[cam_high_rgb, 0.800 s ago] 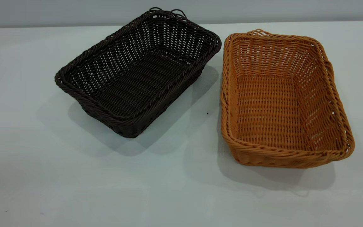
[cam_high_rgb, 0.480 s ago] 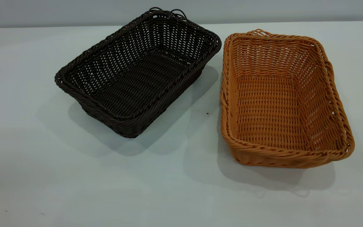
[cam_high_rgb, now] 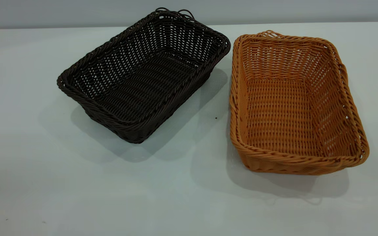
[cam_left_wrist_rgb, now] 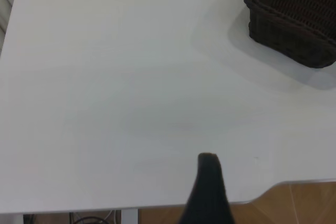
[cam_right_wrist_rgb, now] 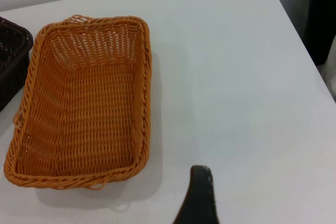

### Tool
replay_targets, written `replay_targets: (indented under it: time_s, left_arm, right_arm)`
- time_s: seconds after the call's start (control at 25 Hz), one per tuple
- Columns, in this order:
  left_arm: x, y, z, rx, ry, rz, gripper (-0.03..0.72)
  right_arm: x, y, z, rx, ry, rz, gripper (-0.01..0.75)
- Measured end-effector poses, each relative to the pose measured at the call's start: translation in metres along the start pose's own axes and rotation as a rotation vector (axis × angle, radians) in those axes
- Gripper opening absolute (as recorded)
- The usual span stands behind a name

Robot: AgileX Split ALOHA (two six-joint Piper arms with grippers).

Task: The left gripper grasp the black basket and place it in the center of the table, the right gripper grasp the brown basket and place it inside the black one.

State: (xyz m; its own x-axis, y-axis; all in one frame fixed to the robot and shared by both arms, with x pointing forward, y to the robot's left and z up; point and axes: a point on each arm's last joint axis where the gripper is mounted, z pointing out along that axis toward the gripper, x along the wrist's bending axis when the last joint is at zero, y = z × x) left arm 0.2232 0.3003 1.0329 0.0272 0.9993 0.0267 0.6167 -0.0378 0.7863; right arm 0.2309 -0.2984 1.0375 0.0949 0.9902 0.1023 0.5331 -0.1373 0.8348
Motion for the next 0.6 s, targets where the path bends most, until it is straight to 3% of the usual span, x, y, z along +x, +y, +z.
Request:
replay_targets:
  time_s: [0.6]
  left_arm:
    - [0.0004, 0.0, 0.0, -0.001, -0.018, 0.016, 0.541]
  right_arm:
    - [0.0, 0.0, 0.0, 0.0, 0.0, 0.0, 0.565]
